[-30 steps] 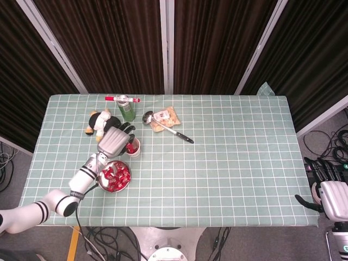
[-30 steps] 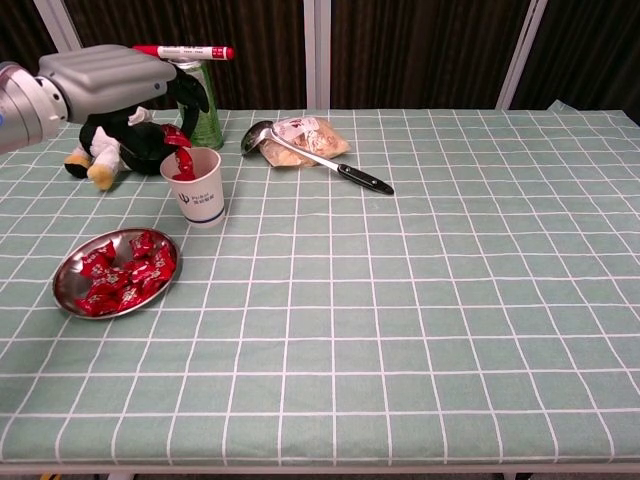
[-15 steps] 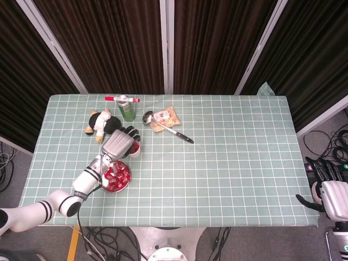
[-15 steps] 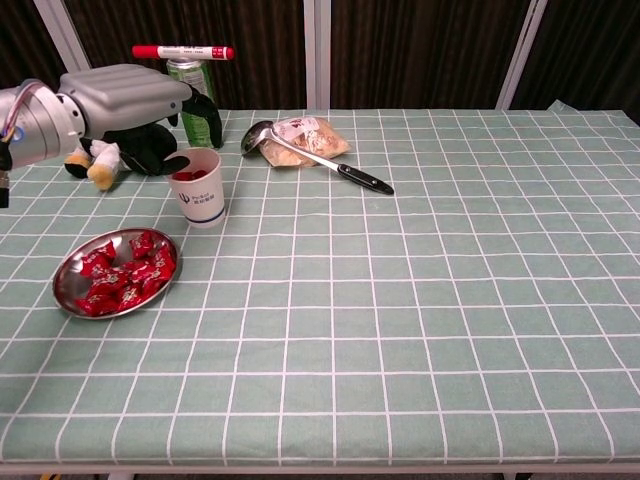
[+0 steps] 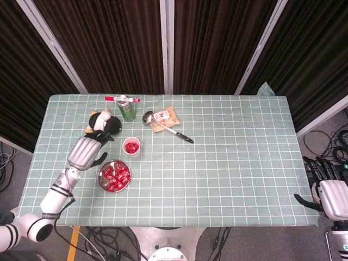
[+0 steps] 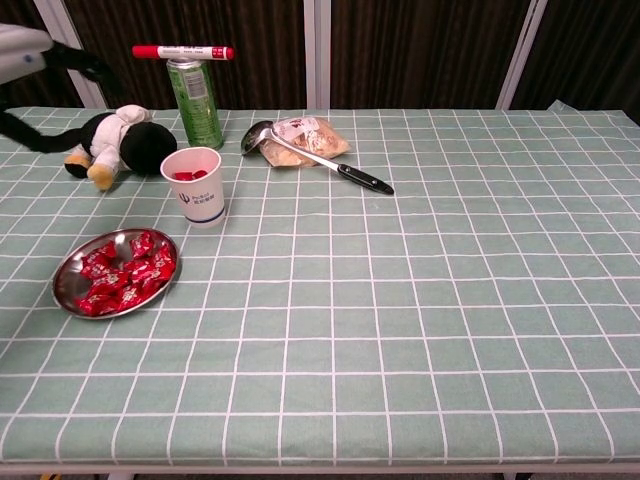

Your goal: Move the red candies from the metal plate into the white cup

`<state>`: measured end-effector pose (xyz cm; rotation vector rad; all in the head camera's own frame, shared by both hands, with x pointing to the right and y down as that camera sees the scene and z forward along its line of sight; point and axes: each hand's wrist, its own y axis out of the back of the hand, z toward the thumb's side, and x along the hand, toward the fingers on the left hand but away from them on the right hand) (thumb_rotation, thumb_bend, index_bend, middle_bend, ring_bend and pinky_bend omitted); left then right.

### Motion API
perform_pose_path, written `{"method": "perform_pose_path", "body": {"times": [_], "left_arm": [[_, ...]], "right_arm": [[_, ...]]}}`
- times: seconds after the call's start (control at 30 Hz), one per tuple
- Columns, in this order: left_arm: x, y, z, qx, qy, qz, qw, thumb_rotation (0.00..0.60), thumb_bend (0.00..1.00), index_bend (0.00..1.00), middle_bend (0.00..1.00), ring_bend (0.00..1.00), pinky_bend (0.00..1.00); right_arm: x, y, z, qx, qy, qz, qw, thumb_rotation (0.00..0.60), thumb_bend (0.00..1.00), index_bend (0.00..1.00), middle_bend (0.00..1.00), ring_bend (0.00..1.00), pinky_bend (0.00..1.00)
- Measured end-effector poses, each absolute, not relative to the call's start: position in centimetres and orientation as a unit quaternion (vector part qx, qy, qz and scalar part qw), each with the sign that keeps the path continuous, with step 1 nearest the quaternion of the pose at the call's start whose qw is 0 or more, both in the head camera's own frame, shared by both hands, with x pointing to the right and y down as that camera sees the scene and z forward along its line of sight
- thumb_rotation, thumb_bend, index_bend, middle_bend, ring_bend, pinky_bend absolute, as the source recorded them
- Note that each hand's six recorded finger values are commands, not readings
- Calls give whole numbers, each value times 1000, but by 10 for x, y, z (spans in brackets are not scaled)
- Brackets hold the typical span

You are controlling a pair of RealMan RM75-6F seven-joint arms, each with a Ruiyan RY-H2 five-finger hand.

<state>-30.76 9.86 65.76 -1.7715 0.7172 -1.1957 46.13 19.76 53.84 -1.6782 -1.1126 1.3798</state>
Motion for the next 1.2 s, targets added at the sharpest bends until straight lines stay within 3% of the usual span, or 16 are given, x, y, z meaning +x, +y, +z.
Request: {"method": "perform_pose_path", "body": {"times": [0.33, 0.6, 0.87, 1.2], "left_arm": [[-312, 171, 664, -747, 200, -476, 419, 600, 262, 475, 564, 472, 670], [-295, 200, 680, -764, 156, -461, 424, 600, 203, 475, 759, 722, 940], [-296, 207, 704, -757, 141, -479, 421, 600, 209, 476, 872, 820, 1000], [-294, 205, 720, -761, 151, -490, 398, 600, 259, 530, 904, 847, 1000]], "right_arm": [[458, 200, 536, -648, -426, 527, 347, 600, 68, 0, 132, 0, 0], [457, 201, 534, -649, -425, 527, 347, 600, 68, 0, 133, 0, 0], [454, 201, 534, -650, -424, 526, 348, 600, 68, 0, 139, 0, 0], [454, 201, 534, -649, -423, 528, 348, 600, 67, 0, 141, 0, 0]]}}
